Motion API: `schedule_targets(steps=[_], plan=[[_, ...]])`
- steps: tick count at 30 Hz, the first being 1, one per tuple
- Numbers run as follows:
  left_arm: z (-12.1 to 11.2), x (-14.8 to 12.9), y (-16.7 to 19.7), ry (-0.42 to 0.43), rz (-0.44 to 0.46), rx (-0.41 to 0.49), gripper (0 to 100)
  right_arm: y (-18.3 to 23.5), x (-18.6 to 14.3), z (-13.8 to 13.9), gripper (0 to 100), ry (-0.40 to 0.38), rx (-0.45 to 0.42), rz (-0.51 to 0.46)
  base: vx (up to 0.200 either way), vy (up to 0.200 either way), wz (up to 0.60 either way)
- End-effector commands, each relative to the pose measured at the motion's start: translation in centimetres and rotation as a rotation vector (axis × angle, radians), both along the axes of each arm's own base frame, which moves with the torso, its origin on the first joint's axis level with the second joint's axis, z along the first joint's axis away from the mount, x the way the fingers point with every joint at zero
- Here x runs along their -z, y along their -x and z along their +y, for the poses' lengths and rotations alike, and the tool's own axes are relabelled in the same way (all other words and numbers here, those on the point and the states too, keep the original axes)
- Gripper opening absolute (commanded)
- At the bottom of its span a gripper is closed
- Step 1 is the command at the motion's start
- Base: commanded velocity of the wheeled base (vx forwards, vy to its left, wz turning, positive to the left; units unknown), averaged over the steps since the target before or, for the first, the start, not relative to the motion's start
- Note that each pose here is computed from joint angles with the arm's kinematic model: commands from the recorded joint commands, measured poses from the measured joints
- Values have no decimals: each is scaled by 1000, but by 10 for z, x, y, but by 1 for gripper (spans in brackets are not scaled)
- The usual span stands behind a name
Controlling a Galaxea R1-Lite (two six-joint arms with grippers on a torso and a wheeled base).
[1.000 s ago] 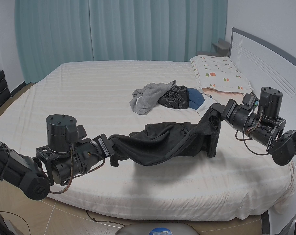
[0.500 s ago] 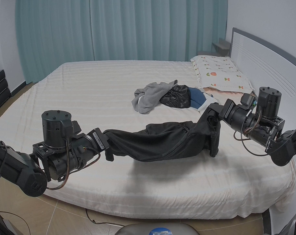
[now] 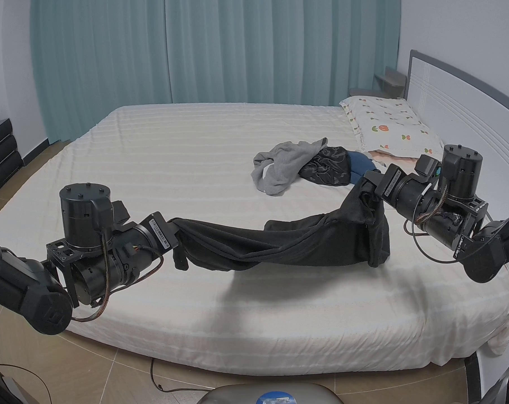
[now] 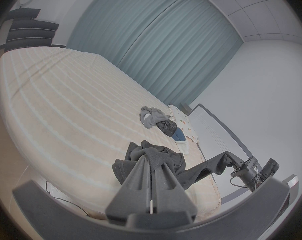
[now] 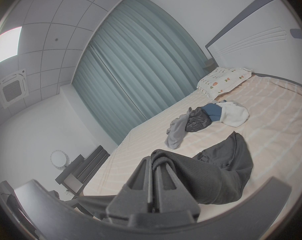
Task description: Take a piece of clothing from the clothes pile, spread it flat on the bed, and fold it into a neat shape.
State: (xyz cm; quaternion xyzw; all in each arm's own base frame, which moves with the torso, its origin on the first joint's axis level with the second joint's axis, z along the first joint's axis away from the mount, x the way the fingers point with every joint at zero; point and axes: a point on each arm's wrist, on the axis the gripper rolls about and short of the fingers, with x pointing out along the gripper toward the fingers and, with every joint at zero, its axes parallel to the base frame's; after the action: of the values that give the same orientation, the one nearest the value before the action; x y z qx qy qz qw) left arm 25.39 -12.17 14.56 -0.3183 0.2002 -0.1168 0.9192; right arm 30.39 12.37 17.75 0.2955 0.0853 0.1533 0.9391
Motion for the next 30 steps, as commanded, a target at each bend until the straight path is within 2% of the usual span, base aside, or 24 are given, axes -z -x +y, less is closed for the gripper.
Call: schedule_targets(steps=[1,14,30], plan=[[4,-5,1,4,-20,-13,0,-1,-2,1,0,-3,-1,-9,0,200,0],[17,-16,2,1,-64,-49,0,2,-10,1,0,-25,-14,-45,0,200,0],[22,-20,3,3,-80,-63,0,4,-12,3,0,-32,-23,-62,0,200,0]])
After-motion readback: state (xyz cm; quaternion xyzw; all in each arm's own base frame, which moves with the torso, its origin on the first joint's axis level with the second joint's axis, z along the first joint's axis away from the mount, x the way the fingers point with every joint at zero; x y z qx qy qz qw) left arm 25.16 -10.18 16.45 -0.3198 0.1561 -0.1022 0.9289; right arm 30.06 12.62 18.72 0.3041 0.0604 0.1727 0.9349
